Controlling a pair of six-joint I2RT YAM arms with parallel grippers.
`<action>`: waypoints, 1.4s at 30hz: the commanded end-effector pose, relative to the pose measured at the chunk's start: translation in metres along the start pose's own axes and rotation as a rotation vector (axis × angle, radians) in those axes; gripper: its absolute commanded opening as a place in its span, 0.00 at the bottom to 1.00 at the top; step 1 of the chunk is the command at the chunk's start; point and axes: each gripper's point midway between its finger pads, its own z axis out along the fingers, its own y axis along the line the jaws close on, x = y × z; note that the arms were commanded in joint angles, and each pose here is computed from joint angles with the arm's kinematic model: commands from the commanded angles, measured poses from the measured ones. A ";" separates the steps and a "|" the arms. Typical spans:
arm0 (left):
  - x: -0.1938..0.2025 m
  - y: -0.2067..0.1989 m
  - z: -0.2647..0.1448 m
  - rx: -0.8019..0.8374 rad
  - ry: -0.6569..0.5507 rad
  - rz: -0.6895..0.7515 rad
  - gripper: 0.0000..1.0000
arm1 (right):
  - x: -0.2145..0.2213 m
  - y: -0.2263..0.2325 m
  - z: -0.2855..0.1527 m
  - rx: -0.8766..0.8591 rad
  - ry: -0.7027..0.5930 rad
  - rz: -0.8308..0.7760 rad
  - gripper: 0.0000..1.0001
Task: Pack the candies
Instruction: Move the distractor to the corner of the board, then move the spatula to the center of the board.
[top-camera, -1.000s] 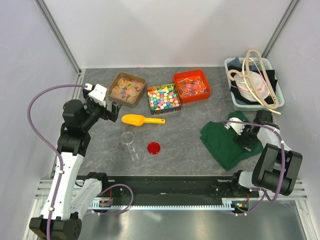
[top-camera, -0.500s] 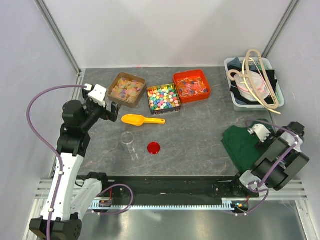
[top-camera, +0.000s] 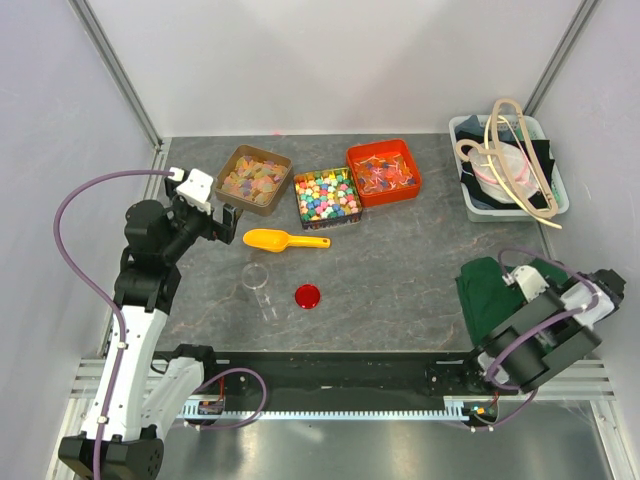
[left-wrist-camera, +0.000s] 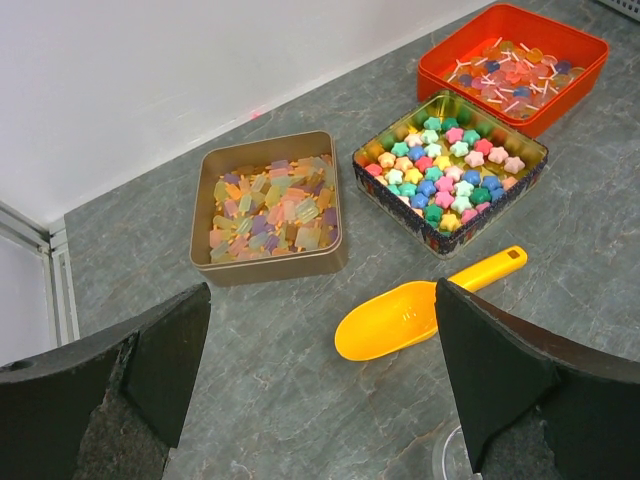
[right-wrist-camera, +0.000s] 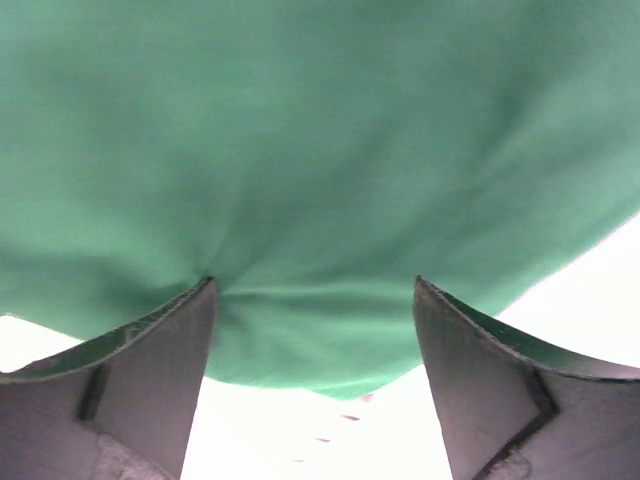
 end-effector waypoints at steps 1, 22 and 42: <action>-0.005 0.002 0.002 0.003 -0.019 0.022 1.00 | -0.051 0.036 -0.045 -0.039 -0.203 -0.013 0.89; 0.004 -0.004 0.008 0.038 0.000 0.003 0.99 | -0.223 0.011 -0.210 0.006 -0.734 -0.083 0.92; 0.012 0.015 0.032 0.001 0.065 0.044 1.00 | -0.463 0.044 -0.207 -0.147 -0.853 0.056 0.98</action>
